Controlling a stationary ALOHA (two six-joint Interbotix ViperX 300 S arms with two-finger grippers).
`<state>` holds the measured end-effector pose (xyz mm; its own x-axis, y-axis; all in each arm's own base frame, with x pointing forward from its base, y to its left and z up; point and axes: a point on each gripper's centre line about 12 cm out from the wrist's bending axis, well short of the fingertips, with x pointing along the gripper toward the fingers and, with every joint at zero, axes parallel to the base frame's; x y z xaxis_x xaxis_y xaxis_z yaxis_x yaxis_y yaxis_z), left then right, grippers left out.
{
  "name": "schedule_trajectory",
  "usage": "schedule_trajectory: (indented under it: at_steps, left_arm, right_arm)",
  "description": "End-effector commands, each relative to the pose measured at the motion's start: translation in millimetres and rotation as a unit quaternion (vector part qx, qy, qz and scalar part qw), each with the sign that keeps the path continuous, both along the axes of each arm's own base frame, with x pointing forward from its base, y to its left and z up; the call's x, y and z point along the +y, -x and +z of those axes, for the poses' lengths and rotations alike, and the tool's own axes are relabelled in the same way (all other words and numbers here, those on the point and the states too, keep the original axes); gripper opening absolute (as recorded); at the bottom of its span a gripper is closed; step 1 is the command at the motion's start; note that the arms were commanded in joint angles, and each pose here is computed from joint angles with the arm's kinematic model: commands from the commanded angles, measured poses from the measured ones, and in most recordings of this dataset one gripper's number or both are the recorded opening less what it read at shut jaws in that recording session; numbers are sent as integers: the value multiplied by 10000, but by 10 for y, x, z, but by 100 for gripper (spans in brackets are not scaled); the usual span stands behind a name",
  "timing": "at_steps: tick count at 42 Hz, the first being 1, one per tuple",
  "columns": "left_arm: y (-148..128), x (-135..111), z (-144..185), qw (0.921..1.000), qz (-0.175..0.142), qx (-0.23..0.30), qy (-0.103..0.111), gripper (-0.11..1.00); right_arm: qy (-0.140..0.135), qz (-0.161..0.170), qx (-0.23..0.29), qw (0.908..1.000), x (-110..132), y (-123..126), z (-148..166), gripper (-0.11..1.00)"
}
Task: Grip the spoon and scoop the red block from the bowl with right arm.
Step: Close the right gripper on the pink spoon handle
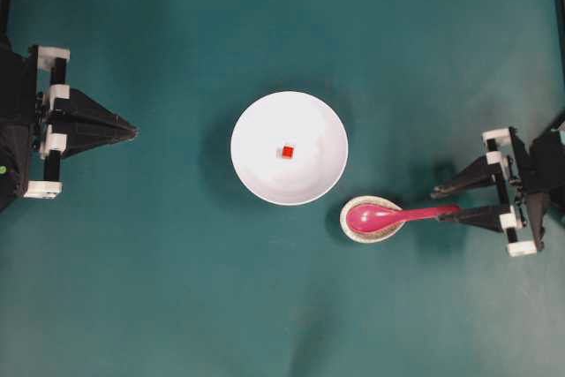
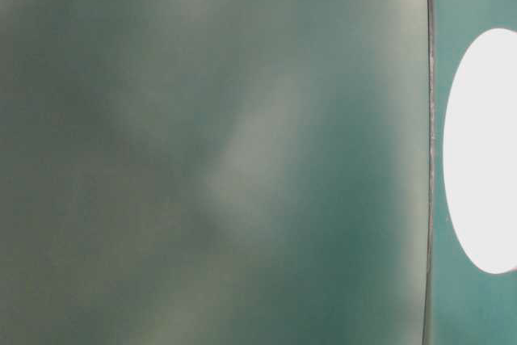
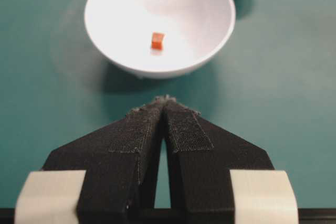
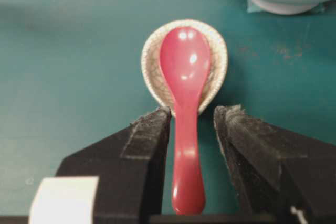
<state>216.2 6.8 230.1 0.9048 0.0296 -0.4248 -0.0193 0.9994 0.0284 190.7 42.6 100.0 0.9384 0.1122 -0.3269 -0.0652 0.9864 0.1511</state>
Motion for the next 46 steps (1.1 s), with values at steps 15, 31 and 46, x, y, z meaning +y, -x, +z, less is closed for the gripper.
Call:
schedule_trajectory:
  at_steps: [15,31,46]
  left_arm:
    - [-32,8,79,10000,7,-91,-25,0]
    - [-29,8,72,10000,8,-76,-24,0]
    - [-27,8,65,10000,8,-68,-24,0]
  right_arm:
    - [115,-74,118,9998,66,-112,-187,47]
    - [207,-63,267,9994,67,-107,-272,47]
    - [193,-56,224,9995,76,-123,-260,46]
